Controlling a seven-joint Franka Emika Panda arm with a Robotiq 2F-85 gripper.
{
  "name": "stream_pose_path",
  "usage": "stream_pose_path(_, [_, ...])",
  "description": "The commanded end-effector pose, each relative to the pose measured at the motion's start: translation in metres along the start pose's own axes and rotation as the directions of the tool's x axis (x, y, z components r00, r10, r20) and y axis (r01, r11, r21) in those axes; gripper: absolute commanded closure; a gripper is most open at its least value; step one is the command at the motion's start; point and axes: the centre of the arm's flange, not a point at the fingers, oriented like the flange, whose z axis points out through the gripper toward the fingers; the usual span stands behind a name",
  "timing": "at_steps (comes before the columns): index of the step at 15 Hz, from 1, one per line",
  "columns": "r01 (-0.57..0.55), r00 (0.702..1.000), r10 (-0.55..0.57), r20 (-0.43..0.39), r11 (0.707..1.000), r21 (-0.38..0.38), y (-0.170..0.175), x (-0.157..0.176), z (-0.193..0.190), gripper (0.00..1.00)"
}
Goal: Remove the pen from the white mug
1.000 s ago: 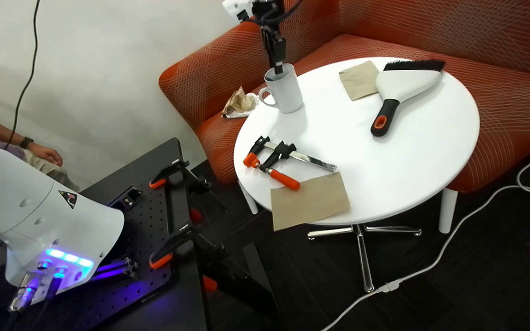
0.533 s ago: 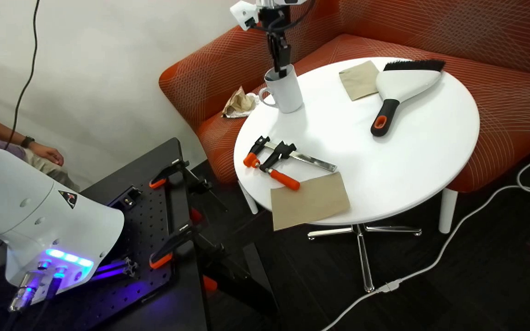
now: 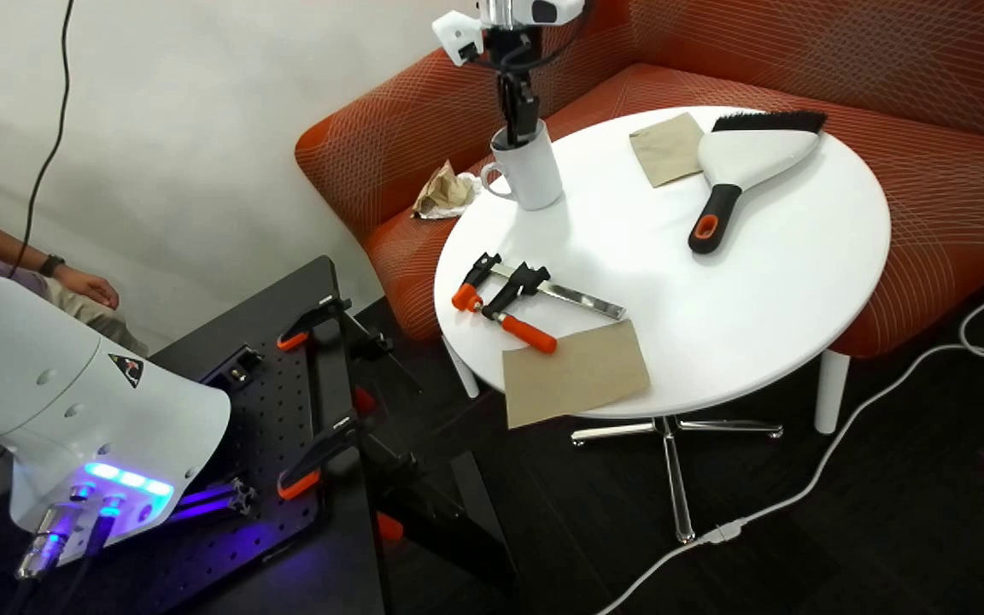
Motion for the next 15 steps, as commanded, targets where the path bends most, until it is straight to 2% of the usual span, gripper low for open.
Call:
stream_pose_path(1, [-0.034,0.998,0.034,0.053,0.999,0.004,-0.003,0.004,-0.004,0.61])
stream_pose_path(4, [-0.039,0.996,0.039,0.078,0.999,-0.001,-0.003,0.002,-0.003,0.61])
stream_pose_path(5, [-0.041,0.996,0.041,0.084,0.999,-0.003,-0.003,0.003,-0.003,0.66])
stream_pose_path(6, [-0.041,0.995,0.041,0.091,0.999,-0.005,-0.002,0.003,-0.003,0.85])
stream_pose_path(8, [-0.042,0.994,0.042,0.1,0.999,-0.007,-0.003,0.003,-0.004,0.99])
stream_pose_path(15, [-0.047,0.994,0.049,0.102,0.999,-0.016,-0.005,-0.005,-0.016,0.97])
